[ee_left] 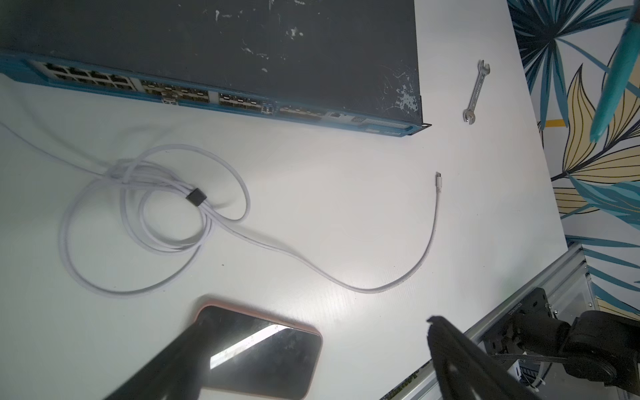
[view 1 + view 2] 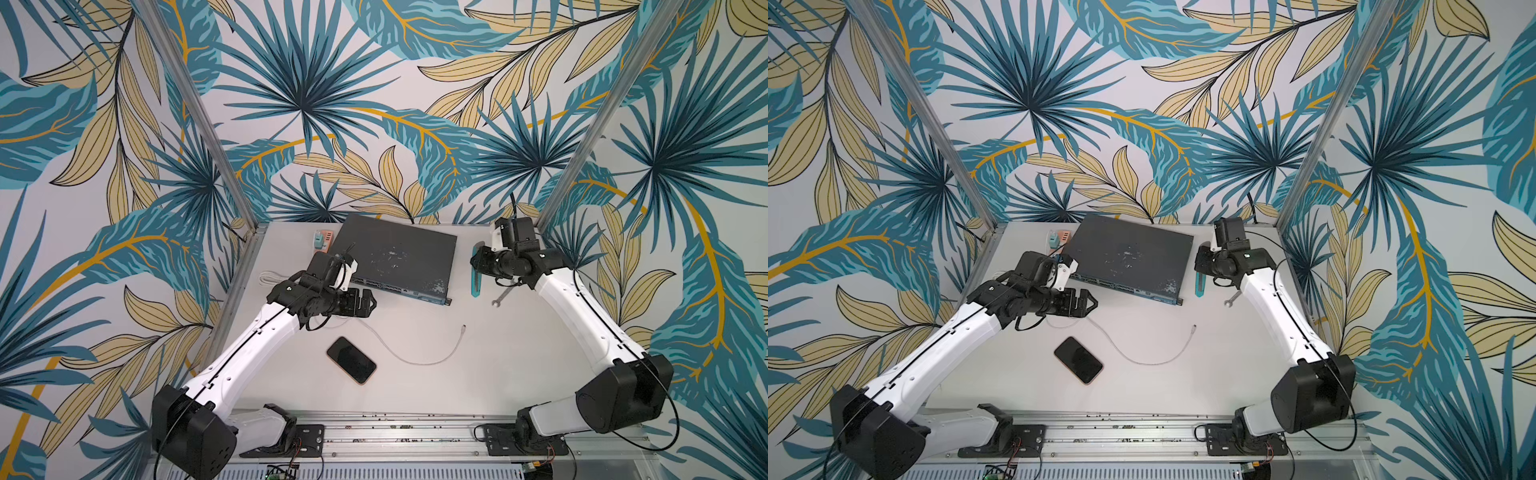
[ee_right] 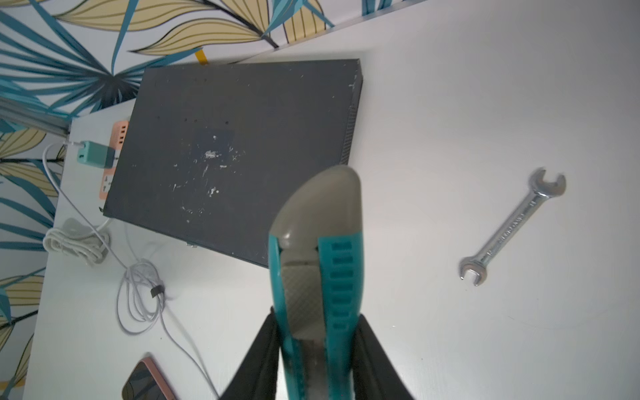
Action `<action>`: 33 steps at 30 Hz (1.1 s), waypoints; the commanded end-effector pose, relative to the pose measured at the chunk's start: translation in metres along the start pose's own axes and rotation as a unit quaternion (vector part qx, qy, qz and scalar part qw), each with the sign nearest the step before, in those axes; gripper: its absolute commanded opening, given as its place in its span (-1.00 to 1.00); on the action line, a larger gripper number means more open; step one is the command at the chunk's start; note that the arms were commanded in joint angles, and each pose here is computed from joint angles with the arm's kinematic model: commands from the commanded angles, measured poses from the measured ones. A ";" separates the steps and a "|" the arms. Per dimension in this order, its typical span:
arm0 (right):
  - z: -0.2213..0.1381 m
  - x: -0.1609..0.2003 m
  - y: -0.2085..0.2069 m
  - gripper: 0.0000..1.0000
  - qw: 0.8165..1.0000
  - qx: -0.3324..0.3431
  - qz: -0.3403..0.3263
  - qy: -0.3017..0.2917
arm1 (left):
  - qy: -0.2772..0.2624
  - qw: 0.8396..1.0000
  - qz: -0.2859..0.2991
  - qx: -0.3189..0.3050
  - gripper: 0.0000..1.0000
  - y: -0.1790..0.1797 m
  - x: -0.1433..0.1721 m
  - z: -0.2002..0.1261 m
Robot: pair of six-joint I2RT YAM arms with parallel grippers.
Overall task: Plug the charging cable into the phone
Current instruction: Place the distractor at the center of the board.
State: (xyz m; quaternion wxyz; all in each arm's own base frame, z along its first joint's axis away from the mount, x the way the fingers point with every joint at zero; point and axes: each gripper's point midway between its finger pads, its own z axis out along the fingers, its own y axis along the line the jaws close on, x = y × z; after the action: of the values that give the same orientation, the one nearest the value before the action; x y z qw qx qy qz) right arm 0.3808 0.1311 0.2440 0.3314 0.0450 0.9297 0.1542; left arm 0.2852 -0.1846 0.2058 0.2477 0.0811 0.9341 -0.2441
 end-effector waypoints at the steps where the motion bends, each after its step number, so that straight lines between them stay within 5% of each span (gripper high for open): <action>1: -0.003 0.008 -0.023 -0.56 0.999 0.012 0.044 0.009 | -0.035 0.999 0.008 0.027 1.00 -0.016 -0.017 -0.014; 17: 0.009 0.030 -0.154 -0.57 0.975 0.084 0.205 -0.013 | -0.039 0.997 -0.003 0.061 1.00 -0.027 -0.021 -0.012; 33: 0.038 0.076 -0.218 -0.57 0.950 0.132 0.281 0.014 | -0.034 0.996 -0.028 0.084 1.00 -0.027 -0.018 0.010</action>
State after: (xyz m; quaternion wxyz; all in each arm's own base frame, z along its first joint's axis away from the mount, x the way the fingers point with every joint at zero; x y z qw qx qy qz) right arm 0.3522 -0.0471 0.1146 0.2581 0.3296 0.9008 0.1154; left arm 0.2954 -0.2097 0.2214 0.2634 0.0648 0.9067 -0.3230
